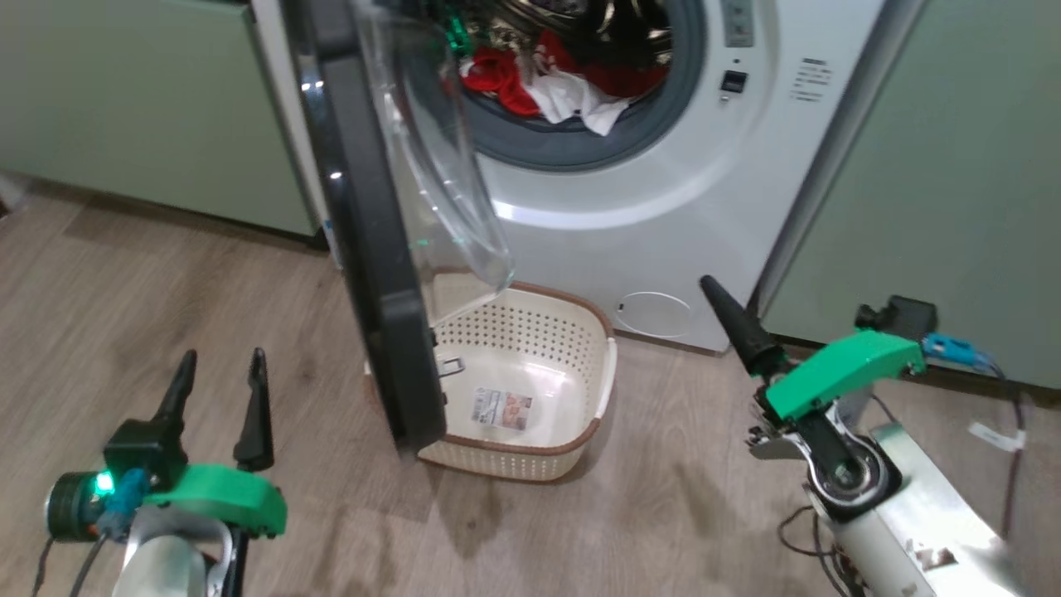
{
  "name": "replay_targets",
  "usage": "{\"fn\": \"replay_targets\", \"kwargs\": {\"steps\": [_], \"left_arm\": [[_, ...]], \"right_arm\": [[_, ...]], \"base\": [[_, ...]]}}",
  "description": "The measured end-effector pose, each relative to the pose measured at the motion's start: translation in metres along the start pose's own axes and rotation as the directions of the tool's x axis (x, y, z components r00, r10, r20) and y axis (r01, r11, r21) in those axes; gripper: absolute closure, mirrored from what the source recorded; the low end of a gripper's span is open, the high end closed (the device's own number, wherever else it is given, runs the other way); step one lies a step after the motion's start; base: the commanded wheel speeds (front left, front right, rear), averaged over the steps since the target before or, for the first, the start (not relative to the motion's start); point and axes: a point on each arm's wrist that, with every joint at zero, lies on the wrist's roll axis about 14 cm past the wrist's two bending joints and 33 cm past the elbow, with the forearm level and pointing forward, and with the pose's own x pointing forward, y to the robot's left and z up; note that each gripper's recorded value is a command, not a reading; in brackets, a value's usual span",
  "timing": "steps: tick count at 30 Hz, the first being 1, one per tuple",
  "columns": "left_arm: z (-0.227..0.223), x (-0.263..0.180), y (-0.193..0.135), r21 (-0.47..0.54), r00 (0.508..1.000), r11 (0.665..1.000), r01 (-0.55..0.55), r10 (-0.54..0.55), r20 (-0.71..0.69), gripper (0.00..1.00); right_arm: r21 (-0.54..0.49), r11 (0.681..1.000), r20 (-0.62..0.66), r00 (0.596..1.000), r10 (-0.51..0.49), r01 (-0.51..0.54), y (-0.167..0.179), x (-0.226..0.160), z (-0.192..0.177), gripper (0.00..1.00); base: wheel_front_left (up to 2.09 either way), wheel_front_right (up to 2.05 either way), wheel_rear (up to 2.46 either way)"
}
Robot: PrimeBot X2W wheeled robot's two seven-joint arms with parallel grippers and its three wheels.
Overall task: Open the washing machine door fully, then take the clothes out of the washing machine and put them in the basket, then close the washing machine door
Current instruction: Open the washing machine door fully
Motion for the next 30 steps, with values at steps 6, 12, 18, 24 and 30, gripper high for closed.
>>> {"fn": "replay_targets", "kwargs": {"steps": [6, 12, 18, 24, 30], "left_arm": [[0.002, 0.010, -0.002, -0.010, 1.000, 1.000, 0.012, -0.012, 0.006, 0.00], [0.001, 0.018, -0.007, -0.009, 1.000, 0.999, 0.031, -0.031, 0.003, 0.00], [0.001, 0.019, -0.008, -0.014, 1.000, 0.999, 0.030, -0.030, 0.004, 0.00], [-0.002, 0.017, -0.008, -0.027, 1.000, 0.999, 0.023, -0.023, -0.002, 0.00], [-0.003, 0.015, -0.007, -0.034, 1.000, 0.999, 0.016, -0.016, -0.005, 0.00]], "right_arm": [[-0.248, 0.963, 0.231, 0.972, -0.043, 0.101, -0.026, -0.032, 0.040, 0.00], [-0.513, 0.828, 0.385, 0.923, -0.012, 0.226, -0.032, -0.061, 0.097, 0.00], [-0.663, 0.688, 0.434, 0.901, 0.032, 0.295, -0.026, -0.078, 0.100, 0.00], [-0.700, 0.636, 0.378, 0.924, -0.058, 0.326, -0.056, -0.092, 0.059, 0.00], [-0.718, 0.612, 0.352, 0.931, -0.091, 0.332, -0.065, -0.096, 0.046, 0.00]], "base": [[0.00, 0.00, 0.00], [0.00, 0.00, 0.00], [0.00, 0.00, 0.00], [0.00, 0.00, 0.00], [0.00, 0.00, 0.00]]}}
